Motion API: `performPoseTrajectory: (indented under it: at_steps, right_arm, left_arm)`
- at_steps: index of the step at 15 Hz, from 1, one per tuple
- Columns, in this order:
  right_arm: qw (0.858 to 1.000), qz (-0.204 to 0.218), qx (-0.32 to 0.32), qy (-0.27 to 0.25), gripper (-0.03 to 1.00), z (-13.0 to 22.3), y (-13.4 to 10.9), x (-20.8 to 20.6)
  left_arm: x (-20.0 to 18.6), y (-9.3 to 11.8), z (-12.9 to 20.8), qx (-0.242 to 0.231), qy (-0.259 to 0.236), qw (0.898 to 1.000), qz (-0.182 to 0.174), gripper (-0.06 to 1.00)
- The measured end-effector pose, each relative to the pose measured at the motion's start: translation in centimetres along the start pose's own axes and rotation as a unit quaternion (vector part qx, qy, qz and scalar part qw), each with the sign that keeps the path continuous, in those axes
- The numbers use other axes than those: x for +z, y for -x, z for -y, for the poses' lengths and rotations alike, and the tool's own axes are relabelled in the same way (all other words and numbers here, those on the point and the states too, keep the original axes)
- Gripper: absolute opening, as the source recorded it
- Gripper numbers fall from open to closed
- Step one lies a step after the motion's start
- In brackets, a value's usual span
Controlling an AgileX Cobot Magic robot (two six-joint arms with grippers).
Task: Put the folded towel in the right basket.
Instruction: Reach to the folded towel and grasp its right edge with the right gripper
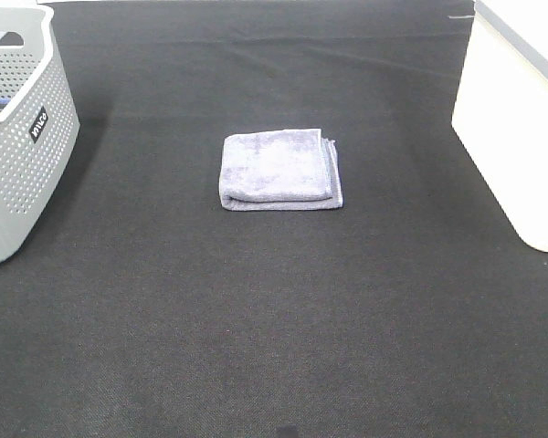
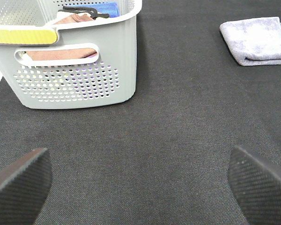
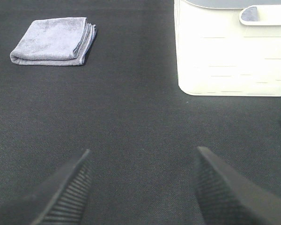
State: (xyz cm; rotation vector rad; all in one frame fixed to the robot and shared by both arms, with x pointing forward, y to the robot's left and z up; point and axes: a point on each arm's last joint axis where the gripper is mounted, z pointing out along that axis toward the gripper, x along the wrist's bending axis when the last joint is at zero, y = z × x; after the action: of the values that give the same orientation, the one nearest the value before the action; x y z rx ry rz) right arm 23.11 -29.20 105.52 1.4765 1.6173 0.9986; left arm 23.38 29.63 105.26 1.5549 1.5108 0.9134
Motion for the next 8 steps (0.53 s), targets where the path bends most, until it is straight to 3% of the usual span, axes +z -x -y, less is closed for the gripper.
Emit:
performPoseTrajectory:
  at_steps: [8]
  right_arm:
    - [1.000,0.000,0.000,0.000,0.60,0.00,0.00,0.00]
  left_arm:
    - [0.00,0.00,0.00,0.000,0.000,1.000,0.000,0.97]
